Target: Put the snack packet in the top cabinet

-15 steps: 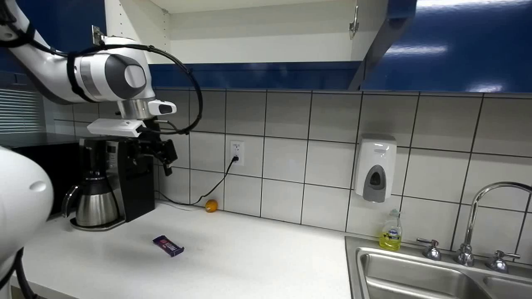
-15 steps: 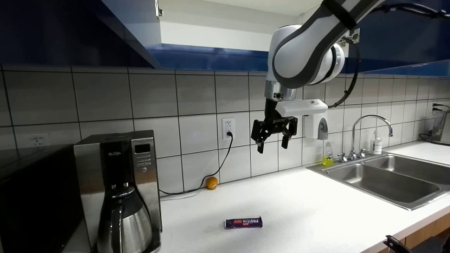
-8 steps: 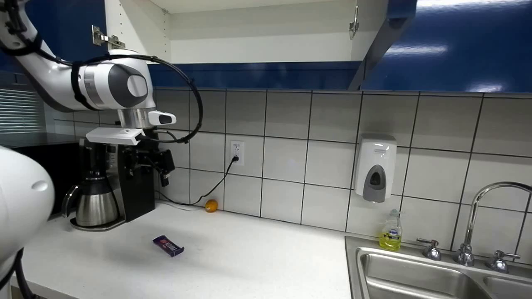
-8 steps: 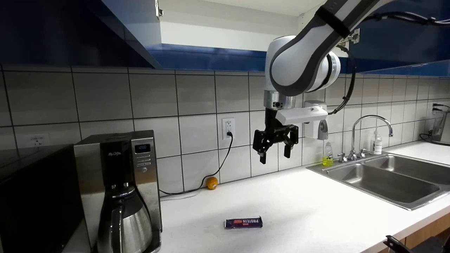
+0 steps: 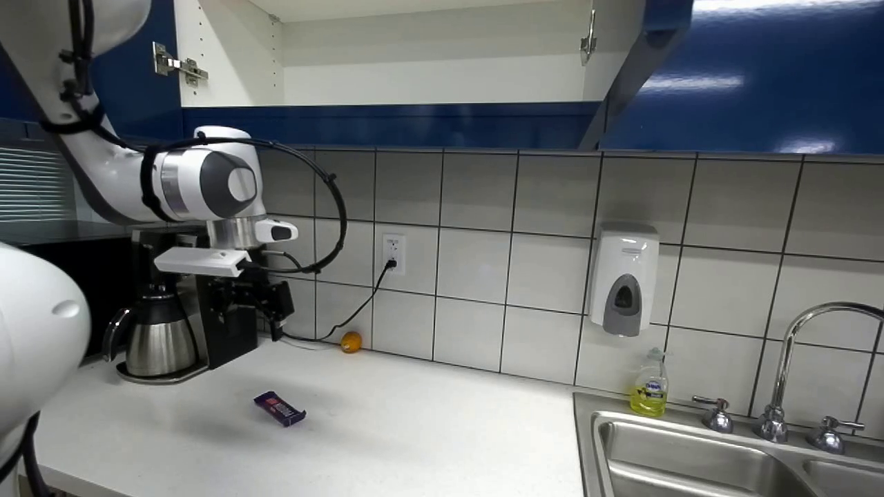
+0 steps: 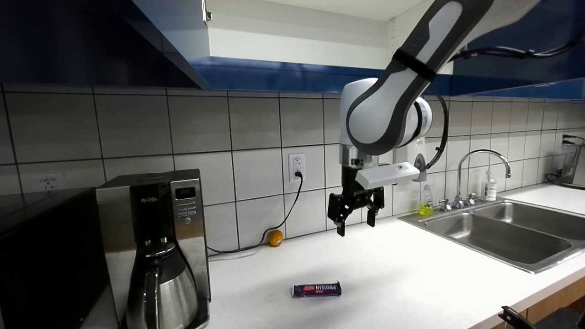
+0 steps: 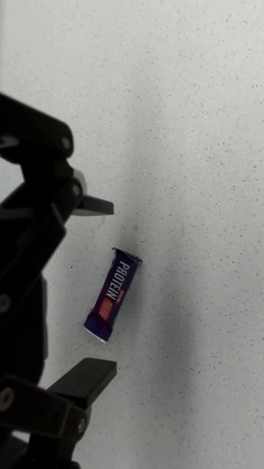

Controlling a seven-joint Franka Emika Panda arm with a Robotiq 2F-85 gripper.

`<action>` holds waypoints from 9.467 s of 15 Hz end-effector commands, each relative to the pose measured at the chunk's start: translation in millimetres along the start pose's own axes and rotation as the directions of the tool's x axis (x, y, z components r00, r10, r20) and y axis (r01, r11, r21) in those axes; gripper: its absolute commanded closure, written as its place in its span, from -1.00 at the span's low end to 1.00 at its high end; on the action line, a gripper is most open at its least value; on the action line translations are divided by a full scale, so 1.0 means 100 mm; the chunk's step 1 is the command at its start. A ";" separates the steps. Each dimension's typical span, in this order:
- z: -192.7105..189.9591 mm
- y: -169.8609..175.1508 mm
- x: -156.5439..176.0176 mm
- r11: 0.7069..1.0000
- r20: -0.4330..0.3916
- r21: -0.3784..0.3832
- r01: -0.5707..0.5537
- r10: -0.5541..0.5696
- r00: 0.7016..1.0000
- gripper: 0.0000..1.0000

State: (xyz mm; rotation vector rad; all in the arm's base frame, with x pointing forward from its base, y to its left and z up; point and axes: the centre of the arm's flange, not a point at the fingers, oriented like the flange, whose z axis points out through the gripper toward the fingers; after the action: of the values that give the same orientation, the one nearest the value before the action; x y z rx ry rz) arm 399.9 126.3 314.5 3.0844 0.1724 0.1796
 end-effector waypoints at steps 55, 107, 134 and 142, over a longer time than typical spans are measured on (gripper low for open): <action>1.59 -0.32 0.67 0.866 -0.047 0.053 0.496 -0.494 0.868 -1.00; 2.16 -0.48 1.15 0.447 0.145 0.105 0.888 -0.891 0.431 -1.00; 2.07 -0.58 1.16 0.458 0.176 0.103 0.883 -0.882 0.437 0.70; 1.62 -0.71 1.09 0.462 0.143 0.043 0.886 -0.881 0.452 0.70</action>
State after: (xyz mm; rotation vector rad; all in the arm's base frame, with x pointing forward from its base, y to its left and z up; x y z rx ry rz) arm 534.3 203.7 133.6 2.4815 1.7326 -0.1176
